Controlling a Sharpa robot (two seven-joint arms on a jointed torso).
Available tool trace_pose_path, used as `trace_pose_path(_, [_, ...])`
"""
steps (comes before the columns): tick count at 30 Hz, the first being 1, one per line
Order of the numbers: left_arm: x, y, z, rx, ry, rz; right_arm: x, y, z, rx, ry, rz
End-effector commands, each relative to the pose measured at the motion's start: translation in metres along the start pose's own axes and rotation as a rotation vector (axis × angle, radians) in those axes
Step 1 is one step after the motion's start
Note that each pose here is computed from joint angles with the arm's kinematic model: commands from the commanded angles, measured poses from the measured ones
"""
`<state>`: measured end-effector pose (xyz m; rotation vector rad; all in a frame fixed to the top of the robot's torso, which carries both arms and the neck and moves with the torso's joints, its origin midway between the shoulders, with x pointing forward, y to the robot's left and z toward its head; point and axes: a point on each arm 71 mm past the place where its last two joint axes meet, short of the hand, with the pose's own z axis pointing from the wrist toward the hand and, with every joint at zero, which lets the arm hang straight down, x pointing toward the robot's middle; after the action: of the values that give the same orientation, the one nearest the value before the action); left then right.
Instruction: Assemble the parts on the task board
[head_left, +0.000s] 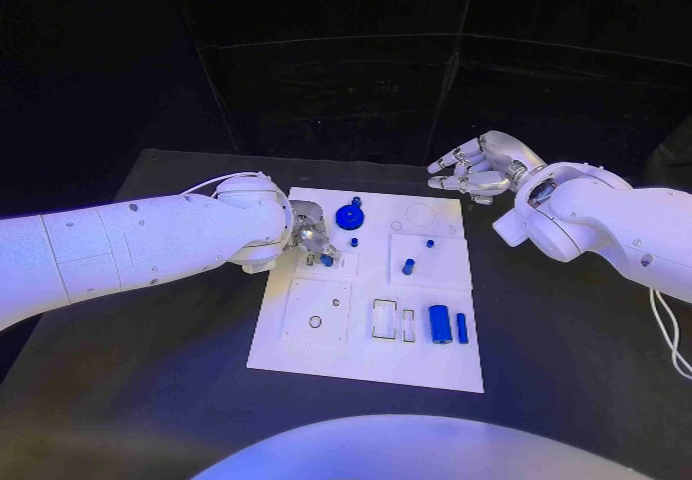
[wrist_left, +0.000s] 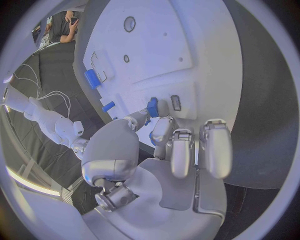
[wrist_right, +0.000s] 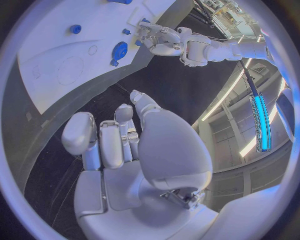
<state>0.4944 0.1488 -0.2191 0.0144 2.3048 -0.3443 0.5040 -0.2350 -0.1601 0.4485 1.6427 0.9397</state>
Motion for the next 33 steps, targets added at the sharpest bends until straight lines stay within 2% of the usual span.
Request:
trace_pose_path(1, [0.0009, 0.0001, -0.0011, -0.002, 0.007, 0.006, 0.0000, 0.0019, 0.0002, -0.009, 0.005, 0.001])
trace_pose_path(14, [0.0008, 0.0020, -0.0021, -0.004, 0.005, 0.003, 0.0002, 0.0019, 0.0008, -0.009, 0.006, 0.001])
trace_pose_path(33, [0.0008, 0.0002, -0.0029, 0.001, -0.005, -0.002, 0.0004, 0.0015, 0.0020, -0.008, 0.004, 0.002])
